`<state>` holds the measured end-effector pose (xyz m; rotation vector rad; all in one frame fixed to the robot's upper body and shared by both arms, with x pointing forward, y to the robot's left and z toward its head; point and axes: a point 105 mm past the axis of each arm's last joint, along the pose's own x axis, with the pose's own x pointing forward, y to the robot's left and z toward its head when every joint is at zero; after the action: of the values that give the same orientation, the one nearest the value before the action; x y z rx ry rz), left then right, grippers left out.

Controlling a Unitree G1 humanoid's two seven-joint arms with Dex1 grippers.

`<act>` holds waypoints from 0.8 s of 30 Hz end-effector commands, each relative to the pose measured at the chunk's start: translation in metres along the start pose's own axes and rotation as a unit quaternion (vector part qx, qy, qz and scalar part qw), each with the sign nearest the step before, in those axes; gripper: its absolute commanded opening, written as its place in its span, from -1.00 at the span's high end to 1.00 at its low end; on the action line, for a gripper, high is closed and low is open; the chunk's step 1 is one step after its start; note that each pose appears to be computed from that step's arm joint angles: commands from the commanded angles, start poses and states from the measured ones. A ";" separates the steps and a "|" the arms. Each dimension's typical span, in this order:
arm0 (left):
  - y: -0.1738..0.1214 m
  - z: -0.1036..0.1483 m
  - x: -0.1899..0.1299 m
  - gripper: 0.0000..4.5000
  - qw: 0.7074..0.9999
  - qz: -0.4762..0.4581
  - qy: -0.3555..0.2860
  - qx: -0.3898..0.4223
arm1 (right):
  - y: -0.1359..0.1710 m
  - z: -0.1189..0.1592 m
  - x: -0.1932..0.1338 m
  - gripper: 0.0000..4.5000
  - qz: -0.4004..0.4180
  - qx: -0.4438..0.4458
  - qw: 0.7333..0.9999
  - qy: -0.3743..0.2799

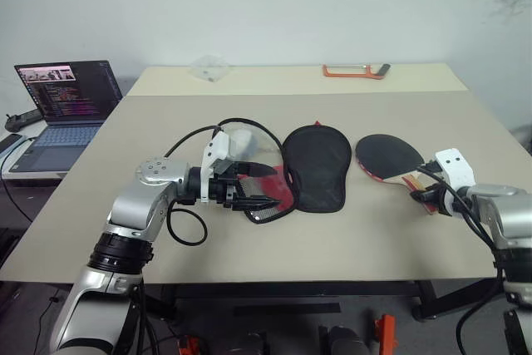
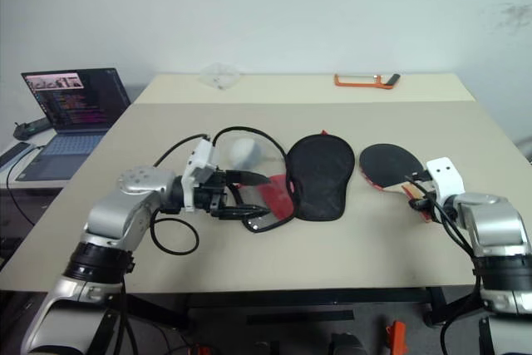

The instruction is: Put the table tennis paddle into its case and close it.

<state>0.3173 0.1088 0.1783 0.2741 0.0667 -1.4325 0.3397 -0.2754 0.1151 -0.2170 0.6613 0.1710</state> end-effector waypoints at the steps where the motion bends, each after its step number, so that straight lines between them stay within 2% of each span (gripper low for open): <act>1: 0.003 0.010 0.002 -0.67 1.000 -0.008 -0.008 0.026 | 0.012 0.007 -0.017 0.49 -0.005 0.006 1.000 -0.020; 3: 0.004 0.009 0.004 -0.67 1.000 -0.009 -0.007 0.028 | 0.014 0.006 -0.017 0.49 -0.012 0.014 1.000 -0.023; 10: 0.005 0.008 0.005 -0.67 0.999 -0.009 -0.007 0.033 | 0.019 0.010 -0.014 -0.52 -0.004 0.031 0.999 -0.025; 18: 0.004 0.009 0.003 -0.67 0.999 0.002 -0.007 0.033 | 0.021 0.025 0.004 -0.52 0.008 0.039 0.999 -0.037; 24: 0.005 0.011 0.000 -0.67 0.999 0.011 -0.005 0.034 | 0.017 0.015 0.011 -0.52 0.002 0.032 0.999 -0.015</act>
<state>0.3231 0.1053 0.1759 0.2907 0.0570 -1.4227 0.3540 -0.2508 0.1198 -0.1379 0.6237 0.1688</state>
